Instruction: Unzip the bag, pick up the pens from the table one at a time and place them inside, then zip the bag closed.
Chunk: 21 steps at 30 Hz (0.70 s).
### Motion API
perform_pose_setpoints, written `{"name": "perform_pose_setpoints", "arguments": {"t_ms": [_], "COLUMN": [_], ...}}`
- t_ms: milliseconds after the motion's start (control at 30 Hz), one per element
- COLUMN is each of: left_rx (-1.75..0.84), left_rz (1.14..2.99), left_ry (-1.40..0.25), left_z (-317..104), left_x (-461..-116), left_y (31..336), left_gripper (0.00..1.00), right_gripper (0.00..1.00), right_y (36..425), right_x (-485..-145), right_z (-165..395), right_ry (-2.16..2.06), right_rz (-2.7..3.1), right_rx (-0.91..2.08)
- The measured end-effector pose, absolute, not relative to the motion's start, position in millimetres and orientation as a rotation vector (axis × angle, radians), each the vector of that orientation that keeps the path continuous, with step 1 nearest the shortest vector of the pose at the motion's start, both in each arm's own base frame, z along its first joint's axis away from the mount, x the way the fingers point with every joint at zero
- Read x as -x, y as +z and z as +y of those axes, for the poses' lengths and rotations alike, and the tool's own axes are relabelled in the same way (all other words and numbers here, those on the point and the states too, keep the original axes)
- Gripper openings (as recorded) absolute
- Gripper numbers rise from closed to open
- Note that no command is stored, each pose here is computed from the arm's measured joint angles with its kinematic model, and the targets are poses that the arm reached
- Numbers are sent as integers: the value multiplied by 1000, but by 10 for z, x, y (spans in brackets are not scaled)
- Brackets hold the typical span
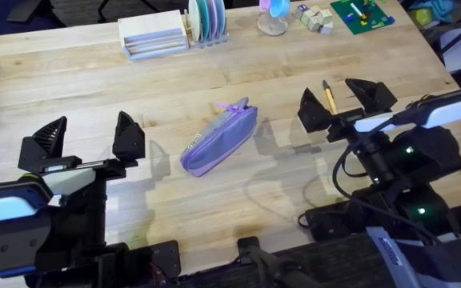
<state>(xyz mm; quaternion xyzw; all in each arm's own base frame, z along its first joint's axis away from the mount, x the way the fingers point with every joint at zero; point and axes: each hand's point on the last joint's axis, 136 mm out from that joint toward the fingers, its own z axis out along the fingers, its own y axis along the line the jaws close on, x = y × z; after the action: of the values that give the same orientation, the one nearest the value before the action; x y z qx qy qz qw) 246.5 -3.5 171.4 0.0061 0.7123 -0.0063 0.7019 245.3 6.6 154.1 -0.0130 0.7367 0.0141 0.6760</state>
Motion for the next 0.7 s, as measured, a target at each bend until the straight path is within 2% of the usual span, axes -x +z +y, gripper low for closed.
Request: {"name": "perform_pose_setpoints", "arguments": {"t_ms": [700], "left_rx": [-8], "left_rz": [1589], "left_ry": [-8], "left_z": [-23], "left_x": [-2465], "left_y": [1707], "left_gripper": [993], "right_gripper": [998], "right_y": [1530], "right_x": [-2451], "right_z": [64], "right_ry": [31], "right_rz": [1662], "right_rx": [28]}}
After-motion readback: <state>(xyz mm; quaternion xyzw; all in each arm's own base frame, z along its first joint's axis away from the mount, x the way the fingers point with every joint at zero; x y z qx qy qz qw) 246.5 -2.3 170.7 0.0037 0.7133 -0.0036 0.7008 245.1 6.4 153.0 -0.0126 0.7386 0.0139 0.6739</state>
